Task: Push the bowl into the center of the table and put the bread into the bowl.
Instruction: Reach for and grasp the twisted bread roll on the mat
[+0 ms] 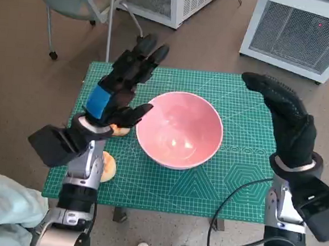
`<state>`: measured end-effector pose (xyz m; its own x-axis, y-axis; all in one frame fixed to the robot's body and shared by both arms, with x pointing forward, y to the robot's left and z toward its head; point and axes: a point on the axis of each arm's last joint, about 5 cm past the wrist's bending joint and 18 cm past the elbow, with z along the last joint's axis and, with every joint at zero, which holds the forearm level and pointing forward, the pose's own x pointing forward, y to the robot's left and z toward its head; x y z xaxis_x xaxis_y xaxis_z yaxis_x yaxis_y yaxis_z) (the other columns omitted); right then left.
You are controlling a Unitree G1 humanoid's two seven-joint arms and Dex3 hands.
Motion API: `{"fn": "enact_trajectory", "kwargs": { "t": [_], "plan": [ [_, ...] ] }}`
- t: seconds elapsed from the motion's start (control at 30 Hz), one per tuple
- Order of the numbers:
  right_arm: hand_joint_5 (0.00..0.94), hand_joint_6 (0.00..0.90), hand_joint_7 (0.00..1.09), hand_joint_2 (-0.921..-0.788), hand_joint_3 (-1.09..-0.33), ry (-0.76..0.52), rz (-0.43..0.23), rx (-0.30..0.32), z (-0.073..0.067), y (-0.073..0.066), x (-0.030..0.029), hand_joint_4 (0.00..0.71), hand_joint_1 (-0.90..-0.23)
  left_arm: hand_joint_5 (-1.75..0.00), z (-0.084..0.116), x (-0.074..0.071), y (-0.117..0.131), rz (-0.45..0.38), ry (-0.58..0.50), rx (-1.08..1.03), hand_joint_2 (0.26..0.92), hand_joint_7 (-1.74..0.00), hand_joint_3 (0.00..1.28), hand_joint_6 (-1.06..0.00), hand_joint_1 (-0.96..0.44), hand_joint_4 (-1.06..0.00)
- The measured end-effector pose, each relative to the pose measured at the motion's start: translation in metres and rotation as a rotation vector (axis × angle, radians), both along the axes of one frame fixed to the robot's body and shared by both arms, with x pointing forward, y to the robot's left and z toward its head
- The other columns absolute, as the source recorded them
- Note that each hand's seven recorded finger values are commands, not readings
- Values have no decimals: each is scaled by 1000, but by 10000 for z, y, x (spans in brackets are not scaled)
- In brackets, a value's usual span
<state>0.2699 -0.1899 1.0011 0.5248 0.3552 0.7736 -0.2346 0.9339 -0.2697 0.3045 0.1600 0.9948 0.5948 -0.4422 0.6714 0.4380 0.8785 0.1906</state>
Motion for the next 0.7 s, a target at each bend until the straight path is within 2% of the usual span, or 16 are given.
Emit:
{"fn": "enact_trajectory", "kwargs": {
  "t": [0.17, 0.27, 0.4, 0.57, 0.6, 0.63, 0.7],
  "plan": [
    [17, -1, 406, -921, -723, -3, -9, 5, 3, 5, -28, 77, -667, 0, 27, 16, 14, -7, -17, 21, 921, -106, 334, -158, -583, -203],
    [16, -1, 406, -921, -722, -7, -14, 5, 9, 11, -36, 76, -666, -3, 64, 16, 67, 31, -35, 77, 921, -115, 300, -162, -590, -209],
    [14, -1, 407, -921, -722, -13, -19, 7, 18, 17, -42, 74, -665, -2, 192, -6, 223, 169, -54, 263, 905, -113, 126, -158, -578, -211],
    [13, -1, 407, -921, -722, -18, -26, 4, 27, 25, -45, 75, -665, -1, 425, -66, 459, 348, -22, 542, 787, -105, 23, -178, -473, -178],
    [11, -1, 407, -921, -722, -18, -27, 3, 27, 25, -45, 75, -671, 0, 458, -75, 492, 373, -13, 578, 717, -54, 2, -243, -380, -152],
    [11, -1, 407, -921, -722, -19, -31, 6, 29, 26, -46, 75, -671, -8, 580, -109, 642, 473, 31, 681, 710, -68, 2, -289, -350, -169],
    [11, -1, 408, -921, -723, -17, -32, -8, 25, 57, -43, 76, -672, -7, 625, -125, 682, 533, 64, 796, 705, -62, 2, -345, -311, -195]
  ]
}}
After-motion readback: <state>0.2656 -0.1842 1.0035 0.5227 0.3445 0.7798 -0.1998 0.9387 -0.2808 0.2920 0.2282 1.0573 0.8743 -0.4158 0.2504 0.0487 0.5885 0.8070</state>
